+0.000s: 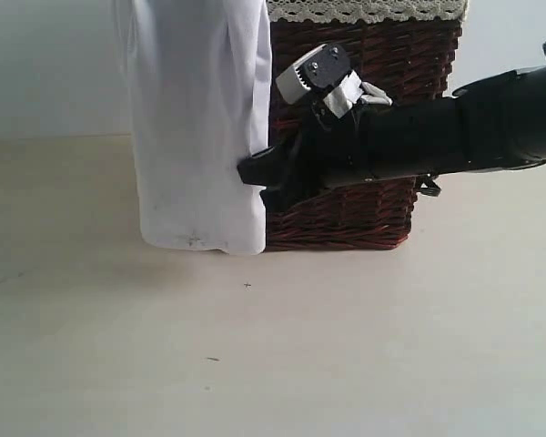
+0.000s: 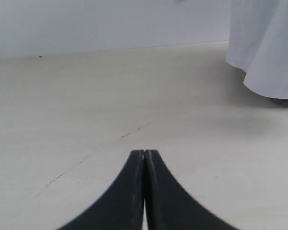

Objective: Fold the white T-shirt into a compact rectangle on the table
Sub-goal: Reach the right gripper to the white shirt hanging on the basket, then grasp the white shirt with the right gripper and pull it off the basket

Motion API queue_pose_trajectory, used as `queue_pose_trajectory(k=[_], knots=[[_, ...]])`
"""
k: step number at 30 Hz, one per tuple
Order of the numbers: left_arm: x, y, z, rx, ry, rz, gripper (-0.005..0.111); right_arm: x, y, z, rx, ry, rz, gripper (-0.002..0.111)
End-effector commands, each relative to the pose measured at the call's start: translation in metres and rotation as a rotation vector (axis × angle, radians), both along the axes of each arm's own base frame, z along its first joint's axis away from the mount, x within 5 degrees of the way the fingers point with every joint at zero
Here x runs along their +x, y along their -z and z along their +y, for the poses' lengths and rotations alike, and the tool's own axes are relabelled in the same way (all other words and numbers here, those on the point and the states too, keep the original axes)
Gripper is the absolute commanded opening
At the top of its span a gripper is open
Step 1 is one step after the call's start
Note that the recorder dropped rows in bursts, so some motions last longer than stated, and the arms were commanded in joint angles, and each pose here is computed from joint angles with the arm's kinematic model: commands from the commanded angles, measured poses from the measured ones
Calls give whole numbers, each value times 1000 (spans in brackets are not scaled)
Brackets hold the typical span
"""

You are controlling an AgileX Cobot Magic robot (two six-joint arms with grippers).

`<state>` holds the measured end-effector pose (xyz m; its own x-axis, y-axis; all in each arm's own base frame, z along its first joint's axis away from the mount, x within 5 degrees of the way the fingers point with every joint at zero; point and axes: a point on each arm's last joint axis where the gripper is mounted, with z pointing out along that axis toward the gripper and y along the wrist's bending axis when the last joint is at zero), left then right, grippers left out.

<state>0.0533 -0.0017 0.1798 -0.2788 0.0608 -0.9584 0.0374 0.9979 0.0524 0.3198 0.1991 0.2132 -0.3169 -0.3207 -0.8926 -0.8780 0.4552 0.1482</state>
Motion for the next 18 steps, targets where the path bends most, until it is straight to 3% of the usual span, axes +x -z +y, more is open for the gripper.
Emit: queue_pose_trajectory(k=[1,6,10,13,18], knots=[[0,-1,0,-2,5,-15,0,-11,-31,-3,-1,-37,-78,0],[0,-1,0,-2,5,-15,0,-32,-63,-13,-87,-99,-169,0],[0,-1,0,-2,5,-15,0,-41,-80,-18,-77,-82,-171,0],[0,-1,0,-2,5,-15,0,-48,-100,-20,-7,-56,-208,0],[0,-1,0,-2,5,-15,0,-61,-147,-25,152,-29,-502,0]])
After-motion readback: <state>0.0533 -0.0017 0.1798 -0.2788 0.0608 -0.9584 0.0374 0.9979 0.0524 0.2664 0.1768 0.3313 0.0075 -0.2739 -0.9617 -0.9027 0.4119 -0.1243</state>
